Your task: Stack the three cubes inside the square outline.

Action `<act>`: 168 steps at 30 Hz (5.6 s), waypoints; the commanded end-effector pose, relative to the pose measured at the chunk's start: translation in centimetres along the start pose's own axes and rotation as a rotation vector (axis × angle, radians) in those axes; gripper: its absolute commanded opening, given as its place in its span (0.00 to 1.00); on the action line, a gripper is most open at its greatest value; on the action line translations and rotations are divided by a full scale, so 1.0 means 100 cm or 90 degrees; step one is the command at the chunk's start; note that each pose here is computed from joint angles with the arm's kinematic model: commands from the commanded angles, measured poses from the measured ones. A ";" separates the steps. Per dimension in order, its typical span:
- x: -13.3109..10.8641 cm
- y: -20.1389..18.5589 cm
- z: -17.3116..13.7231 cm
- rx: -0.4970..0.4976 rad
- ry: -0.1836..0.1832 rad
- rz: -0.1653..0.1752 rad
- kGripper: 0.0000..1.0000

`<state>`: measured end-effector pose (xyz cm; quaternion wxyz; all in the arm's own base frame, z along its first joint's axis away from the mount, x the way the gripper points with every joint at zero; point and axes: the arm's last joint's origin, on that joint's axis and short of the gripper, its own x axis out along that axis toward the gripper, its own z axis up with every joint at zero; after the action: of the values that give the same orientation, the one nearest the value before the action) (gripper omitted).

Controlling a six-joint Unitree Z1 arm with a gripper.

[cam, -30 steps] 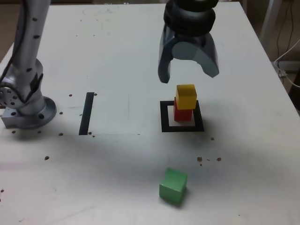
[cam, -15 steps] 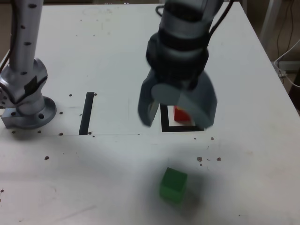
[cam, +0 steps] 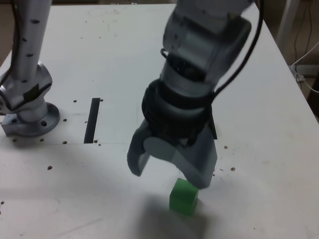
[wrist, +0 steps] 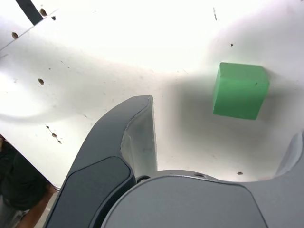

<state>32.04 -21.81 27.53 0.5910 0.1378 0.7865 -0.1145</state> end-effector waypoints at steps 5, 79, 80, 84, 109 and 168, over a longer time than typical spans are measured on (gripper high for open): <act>0.012 -0.004 0.009 0.012 0.014 0.000 0.98; 0.013 0.025 0.011 0.011 -0.035 0.019 0.28; 0.007 0.030 0.006 0.004 -0.037 0.021 0.28; -0.015 0.053 -0.011 -0.033 -0.045 0.015 0.28; -0.034 0.215 -0.044 -0.275 -0.059 -0.076 0.28; -0.053 0.204 -0.095 -0.254 -0.088 -0.017 1.00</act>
<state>33.57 0.04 33.90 0.6578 -0.0026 0.7527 0.0246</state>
